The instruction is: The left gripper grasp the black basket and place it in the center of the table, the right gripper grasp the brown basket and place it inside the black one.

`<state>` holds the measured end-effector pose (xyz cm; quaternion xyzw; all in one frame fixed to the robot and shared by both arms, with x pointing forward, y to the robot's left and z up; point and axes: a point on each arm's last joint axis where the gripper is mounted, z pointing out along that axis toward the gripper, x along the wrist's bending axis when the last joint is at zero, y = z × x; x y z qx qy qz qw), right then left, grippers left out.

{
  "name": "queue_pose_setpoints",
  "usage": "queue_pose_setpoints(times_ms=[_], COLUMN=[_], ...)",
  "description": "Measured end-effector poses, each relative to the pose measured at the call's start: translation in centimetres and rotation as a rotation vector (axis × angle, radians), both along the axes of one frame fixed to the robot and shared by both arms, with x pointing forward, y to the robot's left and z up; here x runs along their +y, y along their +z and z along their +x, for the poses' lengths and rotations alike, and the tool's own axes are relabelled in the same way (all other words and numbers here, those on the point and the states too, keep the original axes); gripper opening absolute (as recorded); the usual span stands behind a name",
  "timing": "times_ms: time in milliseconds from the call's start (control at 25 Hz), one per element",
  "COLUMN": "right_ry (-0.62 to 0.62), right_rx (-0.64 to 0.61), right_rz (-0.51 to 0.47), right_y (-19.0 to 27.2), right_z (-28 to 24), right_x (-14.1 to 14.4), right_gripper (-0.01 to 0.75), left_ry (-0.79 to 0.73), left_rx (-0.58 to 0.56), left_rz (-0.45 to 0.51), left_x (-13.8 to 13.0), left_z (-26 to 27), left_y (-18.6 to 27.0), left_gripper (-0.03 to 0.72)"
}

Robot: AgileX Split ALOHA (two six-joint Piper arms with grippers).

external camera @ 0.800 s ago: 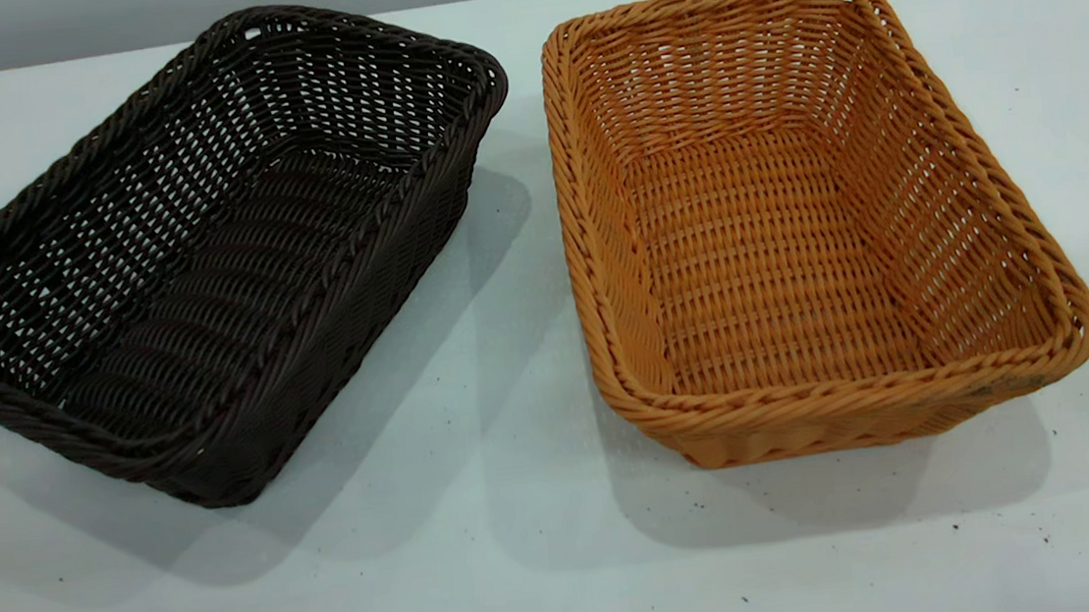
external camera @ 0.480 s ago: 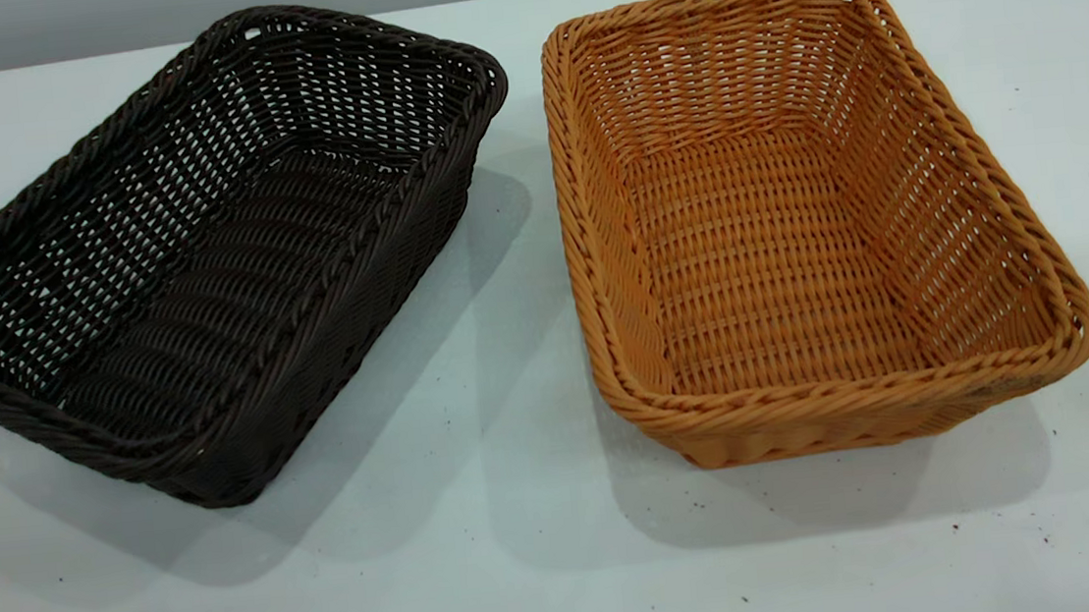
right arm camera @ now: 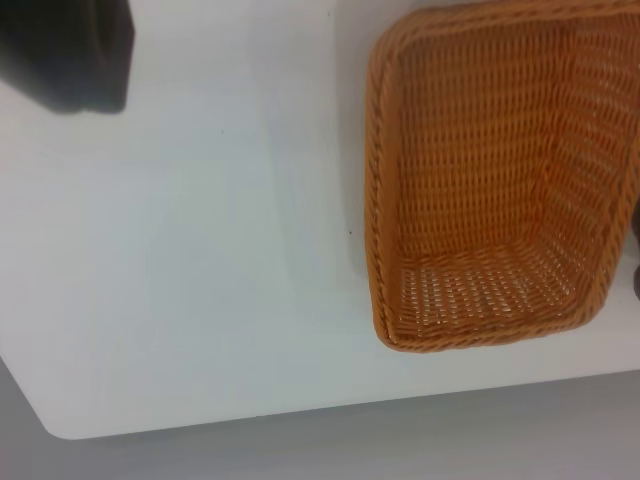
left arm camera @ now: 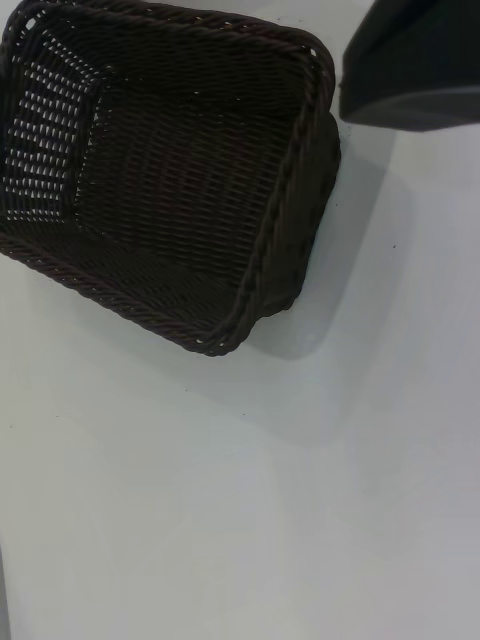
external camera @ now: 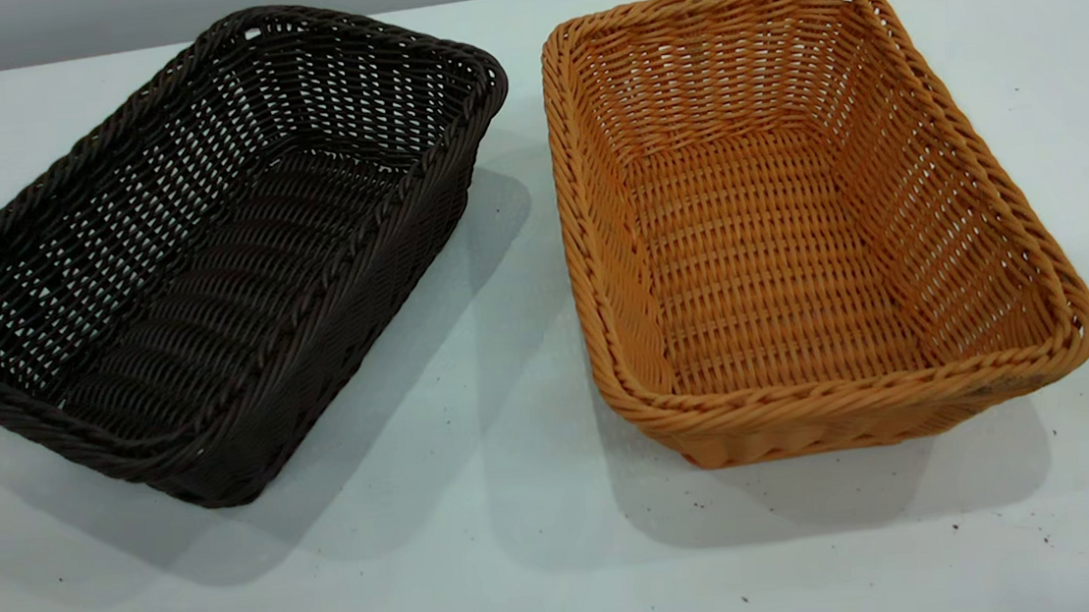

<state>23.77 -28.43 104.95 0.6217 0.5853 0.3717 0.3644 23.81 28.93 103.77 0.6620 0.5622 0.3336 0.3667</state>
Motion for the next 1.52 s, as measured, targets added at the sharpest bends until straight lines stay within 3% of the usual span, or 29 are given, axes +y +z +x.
queue_pose_setpoints(times_ms=[960, 1240, 1520], right_ry=[0.041, 0.023, 0.038], right_rx=[-0.025, -0.112, -0.069], right_rz=[0.027, 0.024, 0.06], right_y=[0.3, 3.6, 7.9], right_z=[0.0, 1.2, 5.9], right_x=[0.3, -0.1, -0.6], right_gripper=[0.0, 0.0, 0.0], left_ry=[0.004, 0.019, 0.029], left_rx=[-0.013, -0.045, 0.006], left_rz=[-0.005, -0.011, -0.013], left_x=[0.0, 0.1, 0.3], left_z=[0.1, 2.2, 7.2], left_y=[0.4, 3.9, 7.9], left_gripper=[-0.001, -0.001, -0.001])
